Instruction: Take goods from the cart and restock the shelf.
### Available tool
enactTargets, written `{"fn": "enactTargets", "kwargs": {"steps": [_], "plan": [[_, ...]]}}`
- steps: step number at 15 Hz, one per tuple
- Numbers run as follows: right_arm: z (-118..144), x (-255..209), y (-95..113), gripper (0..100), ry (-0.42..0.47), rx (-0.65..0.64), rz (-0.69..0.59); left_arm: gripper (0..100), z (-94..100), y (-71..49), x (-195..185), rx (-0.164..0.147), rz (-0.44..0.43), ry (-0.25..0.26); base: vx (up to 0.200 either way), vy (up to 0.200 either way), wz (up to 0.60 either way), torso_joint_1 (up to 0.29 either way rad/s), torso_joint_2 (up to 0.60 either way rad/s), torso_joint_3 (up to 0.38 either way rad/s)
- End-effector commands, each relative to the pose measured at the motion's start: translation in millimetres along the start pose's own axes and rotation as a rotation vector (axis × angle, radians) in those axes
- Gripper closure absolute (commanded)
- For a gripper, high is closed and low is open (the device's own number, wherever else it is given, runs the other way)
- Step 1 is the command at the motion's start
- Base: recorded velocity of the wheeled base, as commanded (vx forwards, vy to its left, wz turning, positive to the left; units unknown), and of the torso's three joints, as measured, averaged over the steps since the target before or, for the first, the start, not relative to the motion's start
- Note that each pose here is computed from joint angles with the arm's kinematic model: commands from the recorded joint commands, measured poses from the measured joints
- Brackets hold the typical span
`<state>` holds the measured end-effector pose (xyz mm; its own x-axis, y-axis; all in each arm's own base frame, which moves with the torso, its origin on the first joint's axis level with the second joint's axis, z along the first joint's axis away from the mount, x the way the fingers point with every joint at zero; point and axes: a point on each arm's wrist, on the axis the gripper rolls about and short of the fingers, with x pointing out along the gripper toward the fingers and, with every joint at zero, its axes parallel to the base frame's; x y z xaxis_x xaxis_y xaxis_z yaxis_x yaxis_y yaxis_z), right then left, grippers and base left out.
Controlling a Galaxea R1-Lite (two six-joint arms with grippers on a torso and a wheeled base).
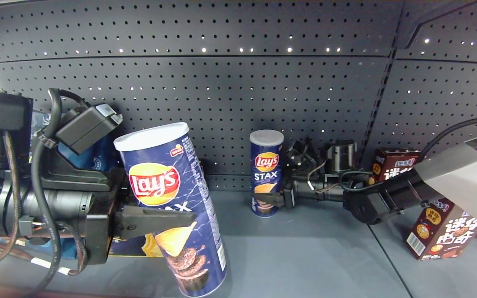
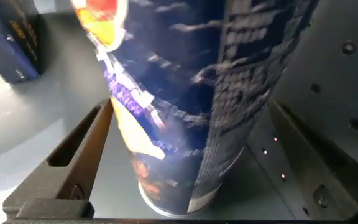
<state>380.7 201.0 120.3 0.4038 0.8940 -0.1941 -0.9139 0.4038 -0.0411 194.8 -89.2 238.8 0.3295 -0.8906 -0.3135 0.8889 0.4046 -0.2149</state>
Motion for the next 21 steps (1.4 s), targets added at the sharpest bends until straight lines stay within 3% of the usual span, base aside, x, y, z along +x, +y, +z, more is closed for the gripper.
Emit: {"fn": "enactTargets", "kwargs": {"steps": [1, 3, 4, 21], "plan": [[0, 5, -3, 0, -0.008, -0.005, 0.001, 100, -0.4, -0.2, 0, -0.001, 0.0, 0.001, 0.0, 0.0, 0.0, 0.0, 0.0, 0.0], [-3, 7, -4, 0, -0.014, -0.008, 0.014, 100, -1.4, 0.2, 1, -0.004, -0.001, 0.004, 0.0, 0.0, 0.0, 0.0, 0.0, 0.0], [-5, 8, -4, 100, -0.017, -0.009, 0.007, 100, -1.5, -0.1, 0, -0.003, -0.001, 0.003, 0.0, 0.0, 0.0, 0.0, 0.0, 0.0], [21, -40, 46, 100, -0.036, -0.027, -0.005, 100, -1.4, -1.4, -1, -0.001, 0.0, 0.001, 0.0, 0.0, 0.0, 0.0, 0.0, 0.0]]}}
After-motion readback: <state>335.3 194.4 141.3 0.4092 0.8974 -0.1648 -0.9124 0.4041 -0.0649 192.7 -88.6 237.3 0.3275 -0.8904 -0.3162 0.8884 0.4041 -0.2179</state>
